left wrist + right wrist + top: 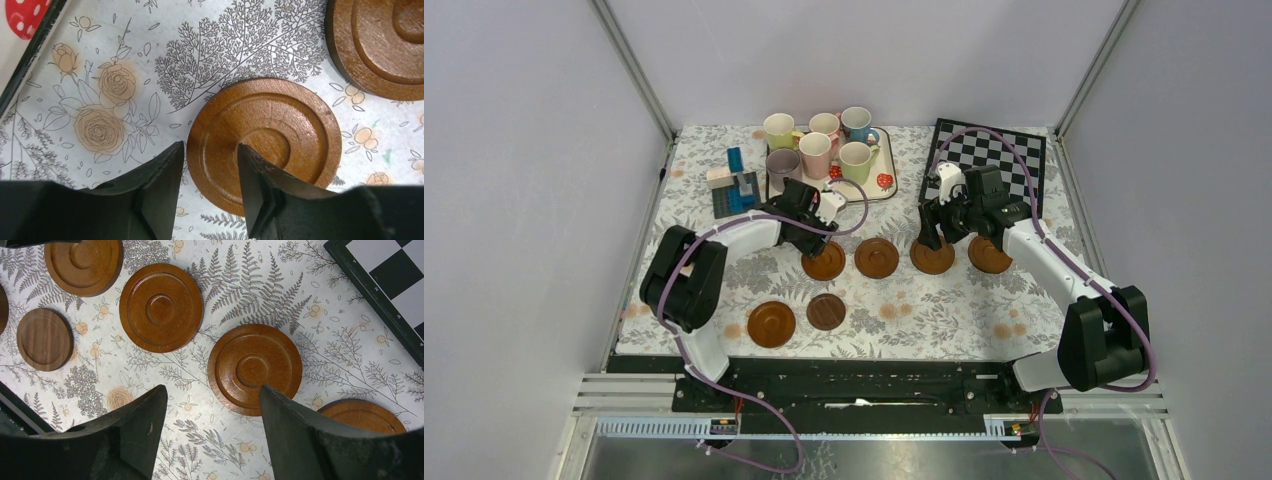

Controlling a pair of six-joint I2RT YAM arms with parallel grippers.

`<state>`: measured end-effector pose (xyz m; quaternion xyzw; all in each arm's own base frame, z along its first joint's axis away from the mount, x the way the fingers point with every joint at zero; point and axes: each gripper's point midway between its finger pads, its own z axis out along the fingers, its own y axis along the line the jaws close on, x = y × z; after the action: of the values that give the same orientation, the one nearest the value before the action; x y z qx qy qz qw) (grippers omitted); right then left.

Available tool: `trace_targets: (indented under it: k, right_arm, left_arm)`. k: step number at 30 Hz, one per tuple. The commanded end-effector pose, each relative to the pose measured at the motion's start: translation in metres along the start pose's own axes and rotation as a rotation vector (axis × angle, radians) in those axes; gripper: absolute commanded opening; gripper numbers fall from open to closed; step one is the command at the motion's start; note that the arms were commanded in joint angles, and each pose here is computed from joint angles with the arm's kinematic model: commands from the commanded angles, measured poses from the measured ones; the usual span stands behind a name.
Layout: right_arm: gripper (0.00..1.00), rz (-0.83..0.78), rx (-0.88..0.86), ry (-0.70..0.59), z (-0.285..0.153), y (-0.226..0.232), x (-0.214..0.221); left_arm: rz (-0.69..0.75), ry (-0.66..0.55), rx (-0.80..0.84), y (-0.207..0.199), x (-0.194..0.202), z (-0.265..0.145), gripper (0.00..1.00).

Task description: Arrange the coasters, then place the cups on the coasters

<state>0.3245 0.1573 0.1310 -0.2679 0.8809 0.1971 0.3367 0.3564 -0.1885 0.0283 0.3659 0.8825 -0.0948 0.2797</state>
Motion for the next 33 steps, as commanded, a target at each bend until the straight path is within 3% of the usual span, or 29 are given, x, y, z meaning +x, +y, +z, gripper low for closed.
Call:
trace_targets:
  k: [1,6,15,24,28,33]
  right_arm:
    - [0.75,-0.008,0.013,-0.036,-0.006,-0.002,-0.010]
    - [0.75,-0.010,-0.002,-0.031,-0.008,0.001,-0.012]
    - [0.77,-0.013,-0.043,-0.015,-0.009,0.009,-0.008]
    - [0.85,-0.007,-0.069,-0.006,-0.007,0.012,-0.005]
    - [0.94,-0.009,-0.071,0.000,-0.007,0.013,-0.003]
    - [0.99,-0.015,-0.062,0.000,-0.006,0.011,-0.003]
  left_arm:
    - [-0.008,-0.075,-0.013,0.006,-0.035,-0.037,0.51]
    - [-0.012,-0.110,0.026,0.005,-0.029,-0.083,0.59]
    - [-0.013,-0.015,0.060,0.001,0.086,-0.131,0.73]
    - [0.023,0.043,0.064,-0.013,0.136,-0.119,0.82]
    - [0.032,0.037,0.077,-0.017,0.144,-0.113,0.81]
    - [0.059,0.058,0.107,-0.023,0.153,-0.108,0.76]
